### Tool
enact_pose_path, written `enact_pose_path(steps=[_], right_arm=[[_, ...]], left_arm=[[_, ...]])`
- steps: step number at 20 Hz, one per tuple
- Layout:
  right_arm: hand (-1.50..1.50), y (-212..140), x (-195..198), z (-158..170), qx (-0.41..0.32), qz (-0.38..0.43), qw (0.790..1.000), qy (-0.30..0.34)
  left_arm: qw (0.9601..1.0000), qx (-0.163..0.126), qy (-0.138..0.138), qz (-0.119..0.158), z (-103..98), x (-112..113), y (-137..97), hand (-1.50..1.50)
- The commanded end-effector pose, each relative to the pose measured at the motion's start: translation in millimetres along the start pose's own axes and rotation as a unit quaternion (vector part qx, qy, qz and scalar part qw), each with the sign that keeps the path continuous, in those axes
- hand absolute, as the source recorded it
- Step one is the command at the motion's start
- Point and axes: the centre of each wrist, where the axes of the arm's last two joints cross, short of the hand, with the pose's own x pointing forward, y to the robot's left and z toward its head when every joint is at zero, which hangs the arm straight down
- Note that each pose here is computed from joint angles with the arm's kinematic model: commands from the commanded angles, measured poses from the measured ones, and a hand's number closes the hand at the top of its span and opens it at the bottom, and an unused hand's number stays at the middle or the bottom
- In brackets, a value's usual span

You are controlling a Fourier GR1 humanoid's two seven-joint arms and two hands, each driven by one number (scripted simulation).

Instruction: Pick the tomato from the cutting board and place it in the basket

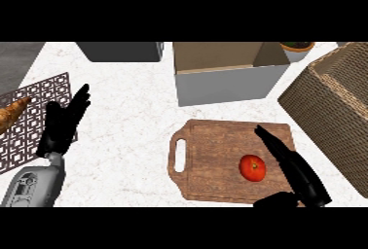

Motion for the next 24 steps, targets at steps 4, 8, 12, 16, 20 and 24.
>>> enact_pose_path(steps=[4,8,12,16,20,24], right_arm=[[-1.5,26.8,-5.9,-11.4,0.01,0.0,1.0,0.002],[-1.5,20.8,4.8,-27.6,0.004,-0.008,1.0,0.007],[1.5,17.7,-5.1,-4.7,0.03,0.026,0.999,0.003],[1.5,33.3,-16.3,-9.7,-0.005,0.072,0.997,-0.023],[1.5,44.6,2.7,-21.7,-0.03,0.109,0.993,-0.039],[1.5,40.6,-8.2,-15.2,-0.036,0.139,0.988,-0.051]], left_arm=[[1.0,0.009,0.0,-0.003,-8.9,-0.3,0.3,0.0],[1.0,0.0,-0.006,-0.002,-8.4,2.2,-6.1,0.0],[1.0,-0.005,-0.004,0.003,4.6,3.4,-20.2,0.0],[0.9999,0.01,0.0,0.001,-0.2,-16.0,-16.4,0.0],[1.0,0.004,-0.002,-0.001,-9.7,-7.0,-12.9,0.0],[1.0,0.005,-0.005,-0.003,10.9,2.8,-27.3,0.0]])
